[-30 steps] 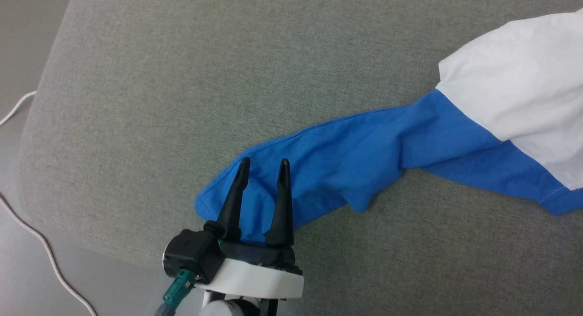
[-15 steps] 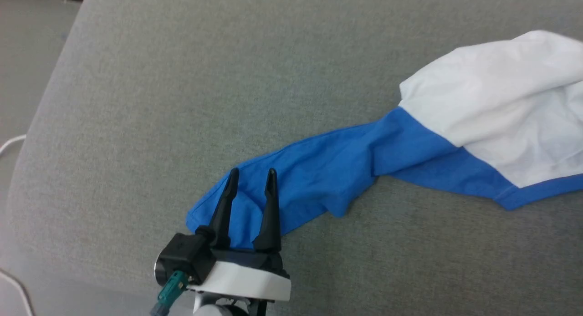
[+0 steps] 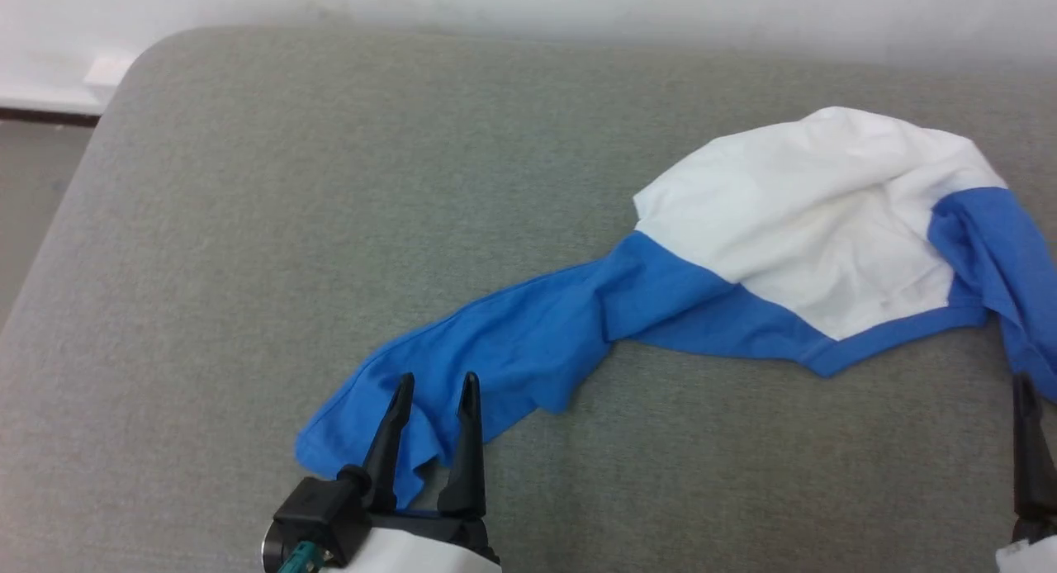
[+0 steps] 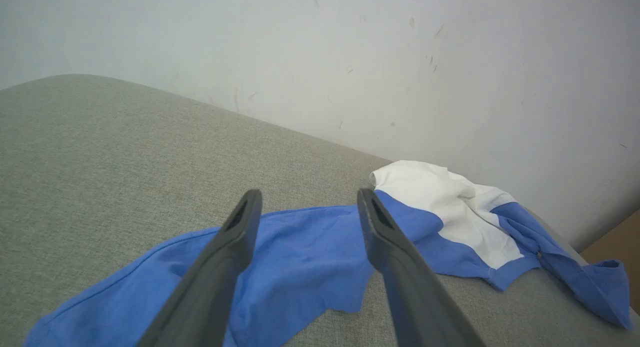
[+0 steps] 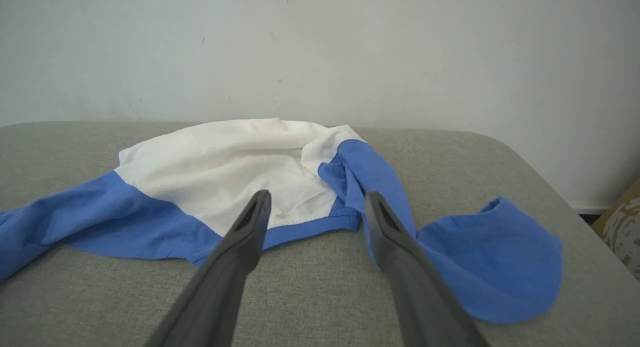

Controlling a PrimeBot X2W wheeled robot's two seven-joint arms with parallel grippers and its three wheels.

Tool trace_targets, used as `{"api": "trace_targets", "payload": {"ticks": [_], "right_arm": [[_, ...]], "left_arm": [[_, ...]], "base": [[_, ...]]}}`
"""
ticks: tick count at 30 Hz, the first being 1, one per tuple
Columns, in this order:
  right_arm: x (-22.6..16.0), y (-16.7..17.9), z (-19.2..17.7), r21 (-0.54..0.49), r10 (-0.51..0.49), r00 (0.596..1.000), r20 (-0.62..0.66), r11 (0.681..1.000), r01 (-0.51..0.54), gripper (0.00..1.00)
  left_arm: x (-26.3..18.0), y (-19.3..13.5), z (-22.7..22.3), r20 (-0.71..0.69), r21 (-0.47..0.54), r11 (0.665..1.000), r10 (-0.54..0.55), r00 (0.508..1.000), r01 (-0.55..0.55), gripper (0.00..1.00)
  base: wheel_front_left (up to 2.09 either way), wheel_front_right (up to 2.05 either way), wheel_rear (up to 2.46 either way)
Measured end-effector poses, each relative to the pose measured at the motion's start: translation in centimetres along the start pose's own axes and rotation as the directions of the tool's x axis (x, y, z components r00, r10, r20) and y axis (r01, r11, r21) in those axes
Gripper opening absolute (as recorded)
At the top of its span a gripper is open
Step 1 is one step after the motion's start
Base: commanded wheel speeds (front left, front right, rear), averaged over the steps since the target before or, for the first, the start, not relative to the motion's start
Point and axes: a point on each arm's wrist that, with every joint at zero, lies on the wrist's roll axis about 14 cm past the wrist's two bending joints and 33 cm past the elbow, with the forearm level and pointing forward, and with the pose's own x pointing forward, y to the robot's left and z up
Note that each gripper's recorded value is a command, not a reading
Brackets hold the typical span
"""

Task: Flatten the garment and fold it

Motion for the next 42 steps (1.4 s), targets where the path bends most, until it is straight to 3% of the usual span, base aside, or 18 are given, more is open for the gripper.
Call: {"api": "trace_targets", "payload": {"ticks": [4,10,14,19,22,25,28,29,30,31,37,42], "right_arm": [[-1.9,-1.0,1.2,0.029,-0.088,0.995,0.039,0.996,0.086,1.00],[-2.6,-1.2,1.7,0.041,-0.110,0.993,0.044,0.993,0.108,1.00],[-2.2,-1.2,1.7,0.048,-0.114,0.993,0.041,0.993,0.112,1.00],[-1.9,-1.2,1.1,0.063,-0.112,0.993,0.019,0.992,0.111,1.00],[-2.0,-1.5,0.5,0.065,-0.120,0.993,-0.001,0.991,0.120,1.00],[-2.1,-1.9,0.0,0.062,-0.128,0.992,-0.019,0.990,0.129,1.00],[-2.2,-2.3,-0.3,0.064,-0.137,0.990,-0.031,0.988,0.139,1.00],[-2.3,-2.5,-0.4,0.063,-0.140,0.990,-0.035,0.988,0.142,1.00],[-2.3,-2.6,-0.5,0.061,-0.141,0.989,-0.038,0.988,0.144,1.00],[-2.3,-2.6,-0.6,0.059,-0.143,0.989,-0.041,0.988,0.145,1.00],[-1.8,-2.5,-0.6,0.064,-0.135,0.990,-0.041,0.988,0.138,1.00],[-1.8,-2.1,-0.7,0.071,-0.123,0.991,-0.045,0.989,0.126,1.00]], "left_arm": [[0.4,-1.2,-0.3,-0.019,-0.008,0.999,-0.041,0.999,0.041,1.00],[3.4,-5.1,0.7,-0.026,0.042,0.982,-0.183,0.983,0.184,1.00],[5.4,-6.4,-2.0,-0.204,0.136,0.955,-0.234,0.951,0.264,1.00],[7.2,-4.4,-5.6,-0.406,0.223,0.944,-0.136,0.904,0.242,1.00],[7.1,-2.3,-8.2,-0.524,0.265,0.940,-0.047,0.850,0.215,1.00],[6.0,0.2,-11.2,-0.642,0.309,0.930,0.050,0.765,0.198,1.00],[5.8,0.8,-12.3,-0.689,0.324,0.923,0.081,0.720,0.207,1.00],[5.9,0.8,-12.5,-0.697,0.324,0.922,0.082,0.712,0.210,0.86],[6.0,0.7,-12.6,-0.702,0.326,0.921,0.083,0.707,0.215,0.28],[6.1,0.7,-12.7,-0.702,0.329,0.918,0.083,0.707,0.219,0.00],[6.8,-0.4,-12.8,-0.698,0.311,0.923,0.060,0.714,0.226,0.00],[8.0,-1.7,-10.5,-0.619,0.216,0.961,-0.004,0.785,0.175,0.00]], "base": [[0.00,0.00,0.00],[0.00,0.00,0.00],[0.00,0.00,0.00],[0.00,0.00,0.00],[0.00,0.00,0.00],[0.00,0.00,0.00],[0.00,0.00,0.00],[0.00,0.00,0.00],[0.00,0.00,0.00],[0.00,0.00,0.00],[0.00,0.00,0.00],[0.00,0.00,0.00]]}}
